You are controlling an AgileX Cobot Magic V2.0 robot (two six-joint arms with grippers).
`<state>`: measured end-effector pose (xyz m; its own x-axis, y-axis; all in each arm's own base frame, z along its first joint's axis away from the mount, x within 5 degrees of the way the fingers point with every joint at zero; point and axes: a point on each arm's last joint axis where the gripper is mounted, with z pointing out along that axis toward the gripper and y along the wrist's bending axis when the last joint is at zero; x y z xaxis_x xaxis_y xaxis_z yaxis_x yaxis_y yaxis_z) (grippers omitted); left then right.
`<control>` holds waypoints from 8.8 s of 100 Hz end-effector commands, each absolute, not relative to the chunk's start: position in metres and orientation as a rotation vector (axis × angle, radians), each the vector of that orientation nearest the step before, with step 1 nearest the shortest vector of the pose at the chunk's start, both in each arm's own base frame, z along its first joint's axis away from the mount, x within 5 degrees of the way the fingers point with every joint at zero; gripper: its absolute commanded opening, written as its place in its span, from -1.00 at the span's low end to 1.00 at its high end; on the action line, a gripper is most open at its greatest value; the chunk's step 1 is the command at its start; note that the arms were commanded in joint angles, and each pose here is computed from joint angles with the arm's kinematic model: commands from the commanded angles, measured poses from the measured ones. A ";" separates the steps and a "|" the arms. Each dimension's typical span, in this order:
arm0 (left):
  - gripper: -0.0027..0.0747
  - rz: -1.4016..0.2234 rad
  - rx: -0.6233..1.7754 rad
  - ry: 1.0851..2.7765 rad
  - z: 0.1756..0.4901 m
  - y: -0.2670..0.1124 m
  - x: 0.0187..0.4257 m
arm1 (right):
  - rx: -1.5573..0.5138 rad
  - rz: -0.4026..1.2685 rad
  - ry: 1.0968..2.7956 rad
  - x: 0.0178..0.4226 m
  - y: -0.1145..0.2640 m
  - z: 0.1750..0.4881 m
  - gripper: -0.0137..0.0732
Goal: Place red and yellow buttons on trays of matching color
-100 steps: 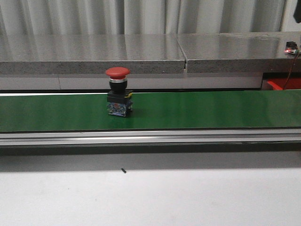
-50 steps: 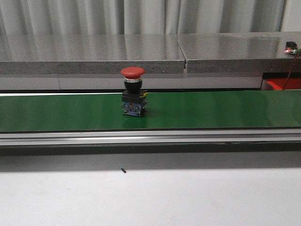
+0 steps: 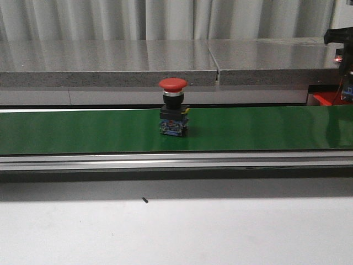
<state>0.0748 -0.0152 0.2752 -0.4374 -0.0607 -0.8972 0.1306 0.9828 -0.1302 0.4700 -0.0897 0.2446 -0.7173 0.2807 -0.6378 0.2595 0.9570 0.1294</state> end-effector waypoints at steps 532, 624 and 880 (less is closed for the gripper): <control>-0.98 -0.230 0.034 1.917 0.290 -0.015 0.078 | 0.619 0.008 2.073 0.310 -0.145 0.339 -0.36; -0.98 -0.230 0.034 1.917 0.290 -0.015 0.078 | 0.621 0.104 2.098 0.449 -0.191 0.283 -0.36; -0.98 -0.230 0.034 1.917 0.290 -0.015 0.078 | 0.162 0.056 1.960 0.285 -0.040 0.370 -0.84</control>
<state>0.0748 -0.0153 0.2752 -0.4376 -0.0626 -0.8970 0.1309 0.9825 -0.1325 0.3050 -0.0476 0.3447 -0.4929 0.1741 -0.8525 0.1032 0.9846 0.1414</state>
